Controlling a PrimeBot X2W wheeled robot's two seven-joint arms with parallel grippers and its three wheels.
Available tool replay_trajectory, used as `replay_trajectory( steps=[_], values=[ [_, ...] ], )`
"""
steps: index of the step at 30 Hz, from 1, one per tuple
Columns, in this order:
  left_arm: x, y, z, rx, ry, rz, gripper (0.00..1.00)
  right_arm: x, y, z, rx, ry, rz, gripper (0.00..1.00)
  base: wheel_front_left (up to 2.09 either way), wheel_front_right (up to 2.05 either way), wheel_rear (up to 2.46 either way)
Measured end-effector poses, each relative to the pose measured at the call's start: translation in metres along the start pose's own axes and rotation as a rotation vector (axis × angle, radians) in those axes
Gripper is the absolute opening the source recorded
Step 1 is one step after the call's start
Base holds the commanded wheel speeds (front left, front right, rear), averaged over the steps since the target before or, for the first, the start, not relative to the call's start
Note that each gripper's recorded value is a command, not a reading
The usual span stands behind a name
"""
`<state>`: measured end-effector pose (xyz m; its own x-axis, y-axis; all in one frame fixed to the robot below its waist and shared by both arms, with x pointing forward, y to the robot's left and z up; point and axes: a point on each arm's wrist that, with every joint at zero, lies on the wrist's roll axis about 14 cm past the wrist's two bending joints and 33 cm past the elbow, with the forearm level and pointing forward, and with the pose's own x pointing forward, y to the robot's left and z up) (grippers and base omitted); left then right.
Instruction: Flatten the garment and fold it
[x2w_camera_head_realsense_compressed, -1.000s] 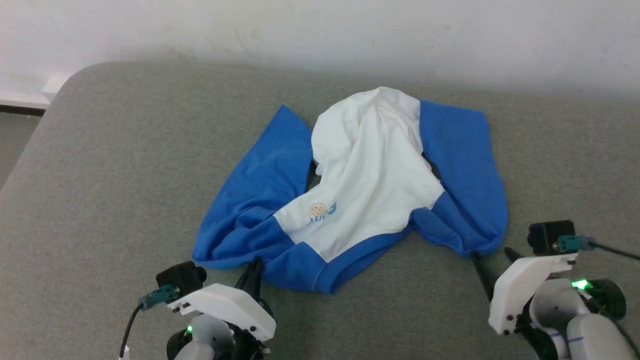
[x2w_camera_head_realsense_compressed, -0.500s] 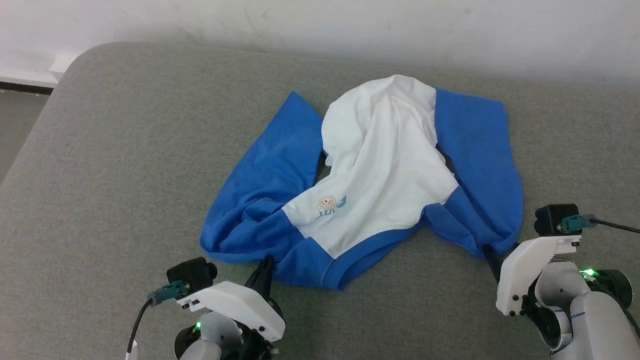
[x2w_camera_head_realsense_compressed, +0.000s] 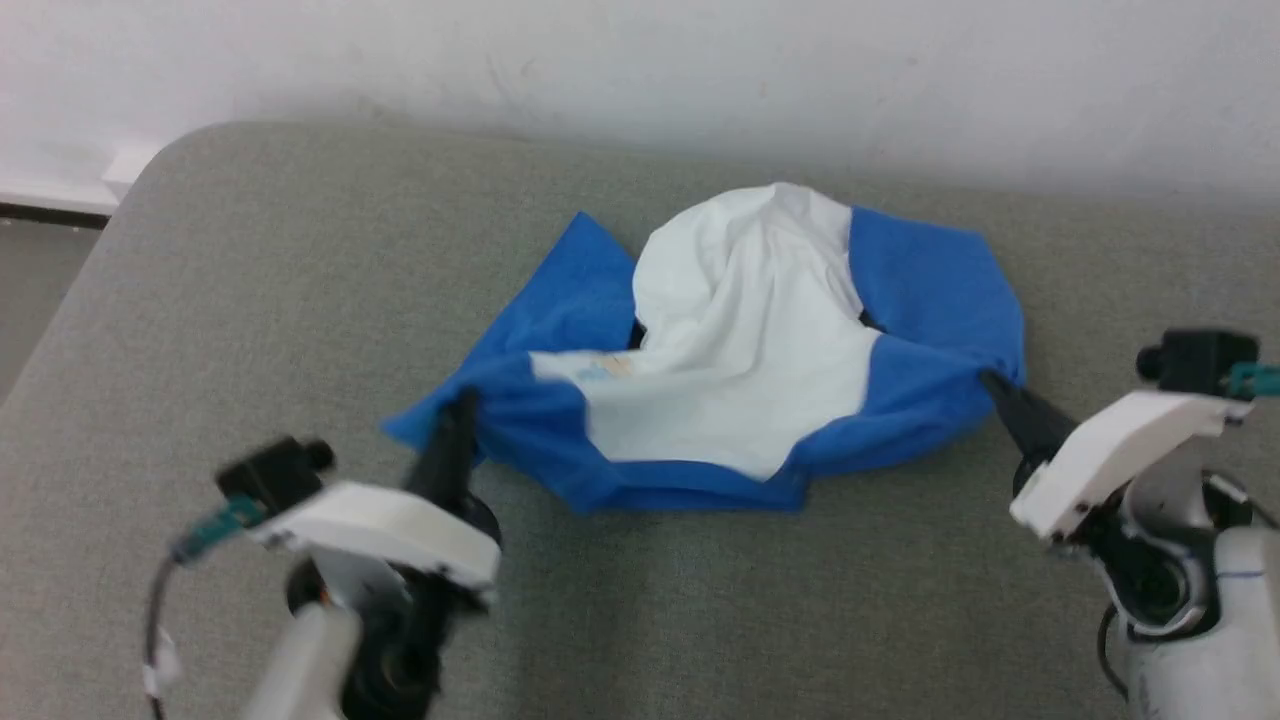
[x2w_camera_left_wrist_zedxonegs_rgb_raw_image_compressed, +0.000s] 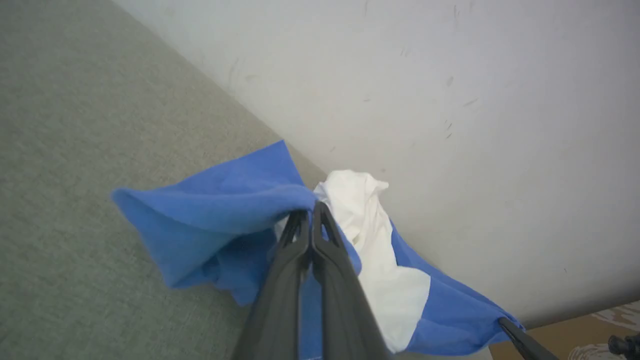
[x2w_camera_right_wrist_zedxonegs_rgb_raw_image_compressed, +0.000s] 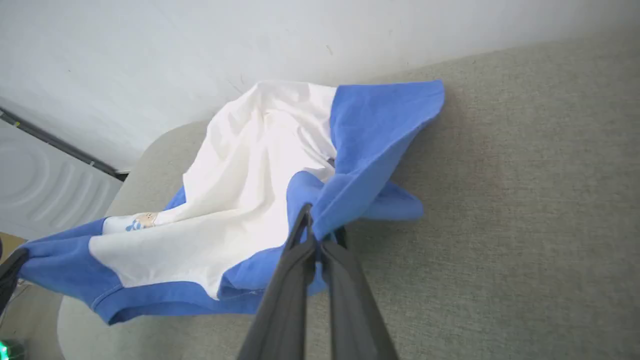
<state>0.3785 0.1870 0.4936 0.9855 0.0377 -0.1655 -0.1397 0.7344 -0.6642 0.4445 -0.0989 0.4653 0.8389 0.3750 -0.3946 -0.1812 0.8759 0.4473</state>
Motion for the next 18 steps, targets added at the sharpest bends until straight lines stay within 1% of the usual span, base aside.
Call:
replay_trajectory(
  steps=[3, 6, 10, 14, 18],
  values=[
    [0.006, -0.027, 0.055, 0.029, -0.135, -0.099, 0.0, -0.011, 0.028, 0.047, 0.076, -0.111, 0.117, 0.0, 0.0, 0.0, 0.0],
    [0.008, -0.06, 0.105, 0.076, -0.244, -0.2, 0.0, -0.029, 0.05, 0.099, 0.104, -0.229, 0.208, 0.0, 0.0, 0.0, 0.0],
    [0.005, -0.107, 0.161, 0.141, -0.355, -0.321, 0.0, -0.058, 0.075, 0.16, 0.145, -0.355, 0.333, 0.0, 0.0, 0.0, 0.0],
    [-0.005, -0.149, 0.205, 0.188, -0.449, -0.413, 0.0, -0.088, 0.094, 0.209, 0.149, -0.465, 0.42, 0.0, 0.0, 0.0, 0.0],
    [-0.016, -0.179, 0.24, 0.228, -0.527, -0.471, 0.0, -0.116, 0.108, 0.249, 0.123, -0.563, 0.459, 0.0, 0.0, 0.0, 0.0]
  ],
)
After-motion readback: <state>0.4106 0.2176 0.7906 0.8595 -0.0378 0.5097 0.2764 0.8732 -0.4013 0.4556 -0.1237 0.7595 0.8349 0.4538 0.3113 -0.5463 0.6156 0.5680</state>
